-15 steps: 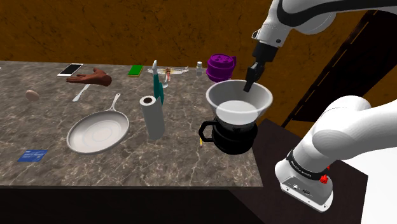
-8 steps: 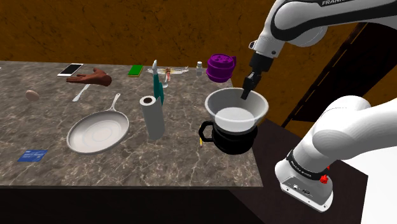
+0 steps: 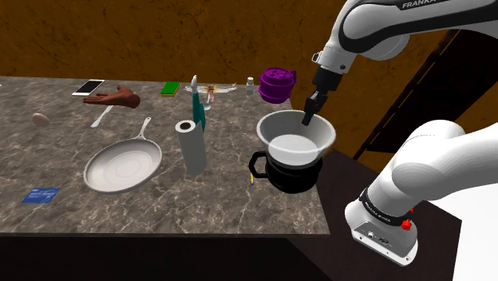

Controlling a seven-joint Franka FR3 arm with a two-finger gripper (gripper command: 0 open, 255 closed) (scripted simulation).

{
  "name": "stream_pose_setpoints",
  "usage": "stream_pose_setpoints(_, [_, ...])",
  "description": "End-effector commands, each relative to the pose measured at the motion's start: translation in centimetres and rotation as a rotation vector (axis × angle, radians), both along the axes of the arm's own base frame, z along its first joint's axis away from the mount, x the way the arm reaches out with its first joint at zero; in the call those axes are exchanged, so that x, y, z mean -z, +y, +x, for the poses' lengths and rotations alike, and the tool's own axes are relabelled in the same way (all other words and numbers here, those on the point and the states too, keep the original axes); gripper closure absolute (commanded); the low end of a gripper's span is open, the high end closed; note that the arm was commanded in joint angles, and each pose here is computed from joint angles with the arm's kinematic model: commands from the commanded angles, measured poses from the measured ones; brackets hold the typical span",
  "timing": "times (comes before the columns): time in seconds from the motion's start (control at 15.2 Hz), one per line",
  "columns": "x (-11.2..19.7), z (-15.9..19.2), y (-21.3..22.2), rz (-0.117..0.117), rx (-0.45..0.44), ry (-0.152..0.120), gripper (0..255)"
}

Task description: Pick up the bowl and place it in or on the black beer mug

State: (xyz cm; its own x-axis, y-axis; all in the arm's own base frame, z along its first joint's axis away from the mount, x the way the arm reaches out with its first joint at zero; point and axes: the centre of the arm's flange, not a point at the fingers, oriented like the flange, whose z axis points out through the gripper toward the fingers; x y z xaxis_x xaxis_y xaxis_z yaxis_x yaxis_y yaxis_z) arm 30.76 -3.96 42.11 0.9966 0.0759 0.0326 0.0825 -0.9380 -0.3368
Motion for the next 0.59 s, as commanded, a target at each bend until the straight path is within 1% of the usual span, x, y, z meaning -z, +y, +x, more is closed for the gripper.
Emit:
stream_pose_setpoints(0.0, [0.2, 0.0, 0.0, 0.0, 0.0, 0.004, 0])
stream_pose_setpoints(0.33, [0.1, 0.0, 0.0, 0.0, 0.0, 0.004, 0])
stream_pose_setpoints(0.53, [-3.6, 0.0, -1.3, 0.0, 0.0, 0.004, 0])
